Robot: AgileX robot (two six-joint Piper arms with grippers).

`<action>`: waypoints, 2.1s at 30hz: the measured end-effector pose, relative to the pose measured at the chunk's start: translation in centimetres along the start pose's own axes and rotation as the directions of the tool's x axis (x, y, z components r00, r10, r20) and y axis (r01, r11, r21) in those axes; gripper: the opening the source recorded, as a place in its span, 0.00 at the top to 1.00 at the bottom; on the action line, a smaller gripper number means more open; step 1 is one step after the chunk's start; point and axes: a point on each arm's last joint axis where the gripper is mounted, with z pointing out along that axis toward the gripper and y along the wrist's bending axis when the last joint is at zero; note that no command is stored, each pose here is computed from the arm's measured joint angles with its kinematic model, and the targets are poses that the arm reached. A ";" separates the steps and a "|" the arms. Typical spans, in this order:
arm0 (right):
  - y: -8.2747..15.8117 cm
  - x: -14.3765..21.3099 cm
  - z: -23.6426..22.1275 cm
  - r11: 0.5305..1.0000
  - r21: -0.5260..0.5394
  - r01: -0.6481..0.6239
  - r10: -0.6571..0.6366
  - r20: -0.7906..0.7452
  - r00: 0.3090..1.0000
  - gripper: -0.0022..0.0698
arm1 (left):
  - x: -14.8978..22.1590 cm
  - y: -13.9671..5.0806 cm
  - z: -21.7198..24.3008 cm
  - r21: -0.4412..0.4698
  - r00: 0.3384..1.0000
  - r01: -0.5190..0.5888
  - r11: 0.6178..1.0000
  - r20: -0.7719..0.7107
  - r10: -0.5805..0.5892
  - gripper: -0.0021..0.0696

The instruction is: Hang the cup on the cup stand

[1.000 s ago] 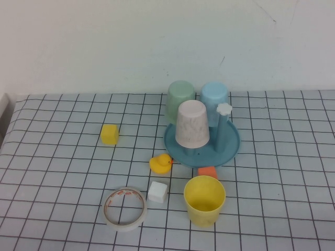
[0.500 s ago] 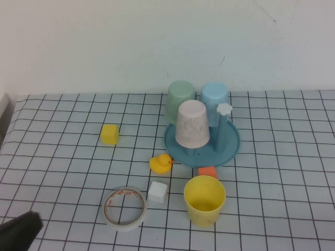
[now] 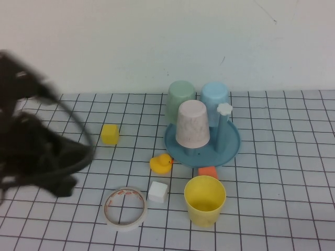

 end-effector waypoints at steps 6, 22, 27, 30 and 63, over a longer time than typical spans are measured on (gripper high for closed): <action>-0.1 0.6 0.0 0.999 0.007 0.045 -0.044 -0.066 0.997 0.97 | -2.8 -1.5 5.6 -0.012 0.956 -0.143 0.990 -0.262 0.135 0.97; -0.1 0.7 0.0 0.998 0.006 0.070 -0.069 -0.079 0.994 0.97 | -5.8 -6.2 18.8 0.004 0.862 -0.211 0.977 -0.470 0.188 0.73; -0.1 0.7 0.0 0.997 0.006 0.075 -0.074 -0.079 0.994 0.97 | -5.4 -6.3 21.8 -0.012 0.861 -0.124 0.992 -0.498 0.102 0.36; -0.1 0.7 0.0 0.997 0.005 0.082 -0.082 -0.081 0.993 0.97 | -4.7 -6.2 23.4 -0.021 0.850 -0.100 0.995 -0.521 0.075 0.29; -0.1 1.0 -0.1 0.996 0.005 0.088 -0.087 -0.111 0.990 0.97 | -6.5 -5.9 19.1 -0.093 0.945 -0.139 0.986 -0.309 0.104 0.96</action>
